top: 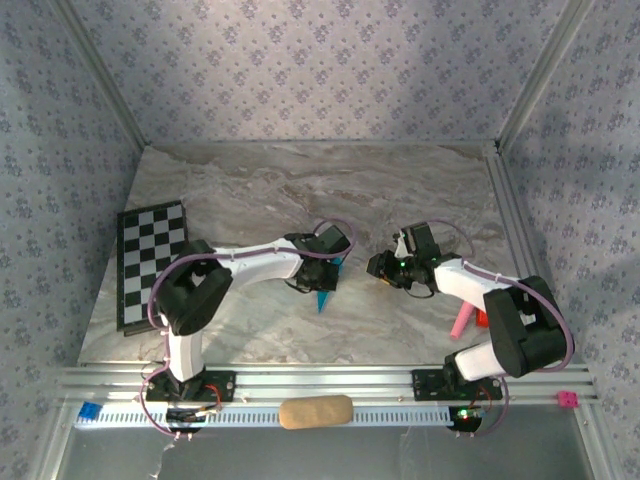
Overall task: Fold a paper plane with a square sheet of paper (pick it up from the middle)
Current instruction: Move a paper plane to the center of the table.
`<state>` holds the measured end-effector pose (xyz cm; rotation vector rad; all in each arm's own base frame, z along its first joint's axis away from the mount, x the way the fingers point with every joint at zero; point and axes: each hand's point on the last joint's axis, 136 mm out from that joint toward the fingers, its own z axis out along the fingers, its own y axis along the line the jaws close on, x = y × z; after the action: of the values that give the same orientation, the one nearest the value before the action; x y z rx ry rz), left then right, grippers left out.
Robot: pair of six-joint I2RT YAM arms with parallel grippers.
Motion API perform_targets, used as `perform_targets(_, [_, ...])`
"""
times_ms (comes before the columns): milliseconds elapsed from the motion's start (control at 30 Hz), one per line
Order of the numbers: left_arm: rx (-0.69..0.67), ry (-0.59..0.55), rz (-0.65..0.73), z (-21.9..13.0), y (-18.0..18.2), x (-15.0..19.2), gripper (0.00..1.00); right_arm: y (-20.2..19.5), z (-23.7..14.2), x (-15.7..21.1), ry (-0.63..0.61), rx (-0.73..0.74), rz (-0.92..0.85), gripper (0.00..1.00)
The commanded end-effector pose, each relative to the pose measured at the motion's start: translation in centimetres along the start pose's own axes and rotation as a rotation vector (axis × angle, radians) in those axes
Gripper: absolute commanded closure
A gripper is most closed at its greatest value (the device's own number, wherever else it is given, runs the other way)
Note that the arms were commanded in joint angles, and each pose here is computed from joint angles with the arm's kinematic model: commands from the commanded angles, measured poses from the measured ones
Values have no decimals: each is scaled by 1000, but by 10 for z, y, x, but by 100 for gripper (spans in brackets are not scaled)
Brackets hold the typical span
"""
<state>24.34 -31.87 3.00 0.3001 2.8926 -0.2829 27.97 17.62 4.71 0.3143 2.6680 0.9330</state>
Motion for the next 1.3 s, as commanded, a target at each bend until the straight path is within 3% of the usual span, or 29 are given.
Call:
perform_targets(0, [-4,-3,-16,3,-2,-1,89,3,-3,2,7,-10,-10,62])
perform_targets(633, [-108,8,19,14,3,3,80,-2,0,5,14,-1,-8,61])
perform_targets(1267, [-221,-7,-83,35,10,2,65,3,-14,-3,-12,-37,-39,60])
